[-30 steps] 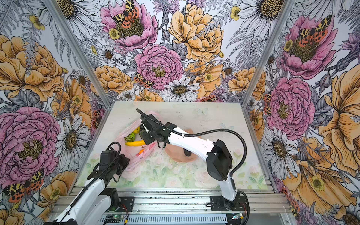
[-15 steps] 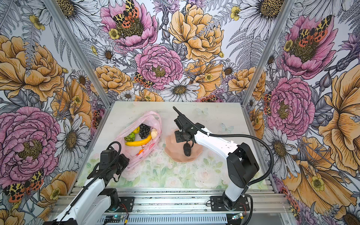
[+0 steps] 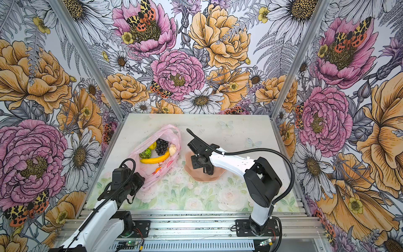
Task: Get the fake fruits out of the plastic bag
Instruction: 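Lift the green avocado out with the right gripper over the bowl, then lower the green avocado into the pink bowl and open the right gripper, then move the right gripper over the bag while the left gripper holds the bag edge, then lower the right gripper into the bag and grasp the green custard apple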
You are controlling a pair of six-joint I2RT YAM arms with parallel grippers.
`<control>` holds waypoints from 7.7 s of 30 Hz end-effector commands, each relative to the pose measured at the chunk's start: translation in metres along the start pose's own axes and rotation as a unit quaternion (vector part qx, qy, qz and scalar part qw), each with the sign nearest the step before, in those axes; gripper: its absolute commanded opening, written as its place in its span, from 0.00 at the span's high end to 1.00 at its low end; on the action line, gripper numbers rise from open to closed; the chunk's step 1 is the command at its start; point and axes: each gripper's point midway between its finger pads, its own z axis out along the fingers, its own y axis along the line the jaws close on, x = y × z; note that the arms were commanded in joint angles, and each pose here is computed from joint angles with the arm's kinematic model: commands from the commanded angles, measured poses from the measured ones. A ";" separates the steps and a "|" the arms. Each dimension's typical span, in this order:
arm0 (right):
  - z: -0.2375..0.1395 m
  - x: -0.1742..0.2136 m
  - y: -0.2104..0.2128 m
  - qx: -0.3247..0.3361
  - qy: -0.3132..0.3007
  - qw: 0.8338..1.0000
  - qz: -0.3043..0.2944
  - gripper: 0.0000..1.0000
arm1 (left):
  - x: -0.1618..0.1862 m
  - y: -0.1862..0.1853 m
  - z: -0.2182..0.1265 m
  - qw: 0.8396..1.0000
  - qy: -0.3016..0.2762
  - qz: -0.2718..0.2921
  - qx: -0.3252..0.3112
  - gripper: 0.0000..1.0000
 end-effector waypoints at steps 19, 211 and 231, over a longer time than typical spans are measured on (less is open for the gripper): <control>0.028 0.016 -0.042 0.089 0.028 0.996 0.008 0.47 | -0.006 -0.004 -0.003 1.000 -0.013 0.016 0.002 1.00; 0.035 -0.069 0.216 -0.176 -0.117 0.976 -0.059 0.36 | -0.069 -0.007 -0.029 0.992 -0.122 -0.008 -0.008 1.00; 0.079 -0.047 0.197 -0.171 -0.082 0.980 -0.061 0.24 | -0.064 -0.009 -0.026 0.994 -0.107 0.001 -0.004 1.00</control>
